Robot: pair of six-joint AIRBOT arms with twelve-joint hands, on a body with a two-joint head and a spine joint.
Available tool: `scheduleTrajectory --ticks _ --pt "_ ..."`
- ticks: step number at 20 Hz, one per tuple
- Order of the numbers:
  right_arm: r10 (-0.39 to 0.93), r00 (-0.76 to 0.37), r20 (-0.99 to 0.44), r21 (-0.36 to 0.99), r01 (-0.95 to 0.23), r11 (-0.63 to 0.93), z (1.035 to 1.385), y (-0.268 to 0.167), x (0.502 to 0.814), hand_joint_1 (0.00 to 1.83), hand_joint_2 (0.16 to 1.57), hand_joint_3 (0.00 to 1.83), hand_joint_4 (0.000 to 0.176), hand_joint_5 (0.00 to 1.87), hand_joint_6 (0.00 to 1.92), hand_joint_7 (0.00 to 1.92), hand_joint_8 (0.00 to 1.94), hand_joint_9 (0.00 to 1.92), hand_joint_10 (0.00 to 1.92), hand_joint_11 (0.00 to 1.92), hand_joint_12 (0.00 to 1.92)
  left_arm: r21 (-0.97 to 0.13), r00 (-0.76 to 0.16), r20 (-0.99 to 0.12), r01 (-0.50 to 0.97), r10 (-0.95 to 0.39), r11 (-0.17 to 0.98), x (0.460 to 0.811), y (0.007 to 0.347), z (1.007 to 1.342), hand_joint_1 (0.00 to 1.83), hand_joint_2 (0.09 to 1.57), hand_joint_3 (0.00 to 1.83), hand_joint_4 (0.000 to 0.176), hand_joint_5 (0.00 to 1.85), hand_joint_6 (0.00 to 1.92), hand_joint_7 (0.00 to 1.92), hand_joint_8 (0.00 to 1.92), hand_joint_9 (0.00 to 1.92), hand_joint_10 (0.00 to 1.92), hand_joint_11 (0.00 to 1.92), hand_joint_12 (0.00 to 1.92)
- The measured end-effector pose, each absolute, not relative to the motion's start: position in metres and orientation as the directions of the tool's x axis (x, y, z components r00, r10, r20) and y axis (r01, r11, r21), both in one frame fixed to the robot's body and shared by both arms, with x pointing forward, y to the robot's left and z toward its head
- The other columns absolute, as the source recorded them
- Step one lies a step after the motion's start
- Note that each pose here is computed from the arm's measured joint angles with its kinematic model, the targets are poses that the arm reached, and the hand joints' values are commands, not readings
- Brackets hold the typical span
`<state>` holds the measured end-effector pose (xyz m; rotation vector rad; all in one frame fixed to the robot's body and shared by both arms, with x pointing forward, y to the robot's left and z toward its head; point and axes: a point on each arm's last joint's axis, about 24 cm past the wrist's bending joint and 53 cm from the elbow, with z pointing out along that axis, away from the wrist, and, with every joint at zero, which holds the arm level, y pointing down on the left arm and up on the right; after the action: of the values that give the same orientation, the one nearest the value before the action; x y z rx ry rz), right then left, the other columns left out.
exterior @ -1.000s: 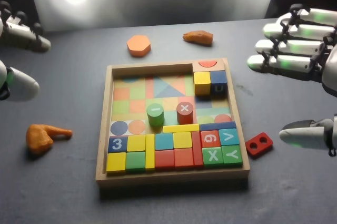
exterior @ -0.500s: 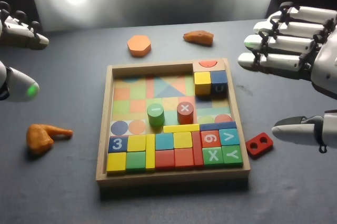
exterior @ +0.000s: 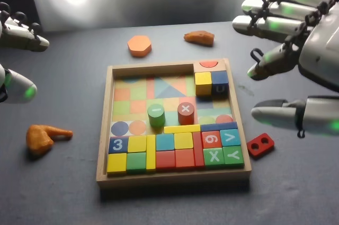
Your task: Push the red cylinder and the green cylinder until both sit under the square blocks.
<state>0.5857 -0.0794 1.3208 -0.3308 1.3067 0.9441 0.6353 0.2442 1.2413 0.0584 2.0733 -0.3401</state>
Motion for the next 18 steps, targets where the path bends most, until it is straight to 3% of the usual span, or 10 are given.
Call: scheduleTrajectory --ticks 3,4,6,9,12,15,18 --pt "0.332 -0.032 -0.943 0.245 -0.741 0.625 1.285 -0.067 0.596 0.09 1.20 0.00 0.000 0.93 0.01 0.25 0.00 0.10 0.01 0.00 0.25 -0.214 -0.500 -0.861 0.182 -0.097 0.960 0.636 0.244 1.242 0.01 1.28 0.00 0.047 0.10 0.00 0.09 0.00 0.08 0.01 0.00 0.27" --pt "0.324 -0.050 -0.945 0.256 -0.728 0.636 1.275 -0.062 0.604 0.11 1.21 0.00 0.000 0.93 0.00 0.23 0.00 0.06 0.01 0.00 0.05 -0.218 -0.495 -0.863 0.185 -0.100 0.958 0.636 0.244 1.244 0.01 1.28 0.00 0.053 0.09 0.00 0.09 0.00 0.09 0.01 0.00 0.34" --pt "0.330 -0.037 -0.943 0.260 -0.701 0.664 1.272 -0.059 0.620 0.09 1.21 0.00 0.000 0.91 0.00 0.22 0.00 0.04 0.00 0.00 0.00 -0.221 -0.484 -0.869 0.192 -0.104 0.956 0.637 0.242 1.248 0.01 1.29 0.00 0.054 0.07 0.00 0.08 0.00 0.08 0.00 0.00 0.29" --pt "0.352 -0.045 -0.935 0.294 -0.653 0.698 1.271 -0.054 0.642 0.08 1.21 0.00 0.000 0.89 0.00 0.22 0.00 0.05 0.01 0.00 0.00 -0.215 -0.483 -0.870 0.190 -0.100 0.958 0.638 0.243 1.248 0.00 1.28 0.00 0.052 0.08 0.01 0.09 0.00 0.08 0.00 0.00 0.21" --pt "0.387 -0.127 -0.913 0.372 -0.643 0.669 1.271 -0.028 0.655 0.04 1.21 0.00 0.000 0.87 0.00 0.21 0.00 0.08 0.02 0.03 0.02 -0.219 -0.485 -0.869 0.197 -0.099 0.956 0.636 0.240 1.248 0.06 1.28 0.00 0.058 0.10 0.01 0.10 0.01 0.07 0.01 0.00 0.18" --pt "0.397 -0.178 -0.900 0.410 -0.653 0.637 1.277 -0.004 0.660 0.08 1.20 0.00 0.000 0.87 0.00 0.18 0.00 0.06 0.01 0.01 0.07 -0.207 -0.487 -0.869 0.190 -0.091 0.960 0.636 0.243 1.246 0.11 1.28 0.00 0.053 0.12 0.01 0.12 0.01 0.09 0.01 0.00 0.20" --pt "0.424 -0.261 -0.867 0.485 -0.640 0.596 1.280 0.017 0.665 0.13 1.19 0.00 0.000 0.89 0.01 0.19 0.00 0.04 0.00 0.00 0.00 -0.211 -0.493 -0.865 0.190 -0.093 0.959 0.636 0.242 1.245 0.08 1.27 0.00 0.053 0.13 0.01 0.13 0.00 0.10 0.01 0.00 0.26"
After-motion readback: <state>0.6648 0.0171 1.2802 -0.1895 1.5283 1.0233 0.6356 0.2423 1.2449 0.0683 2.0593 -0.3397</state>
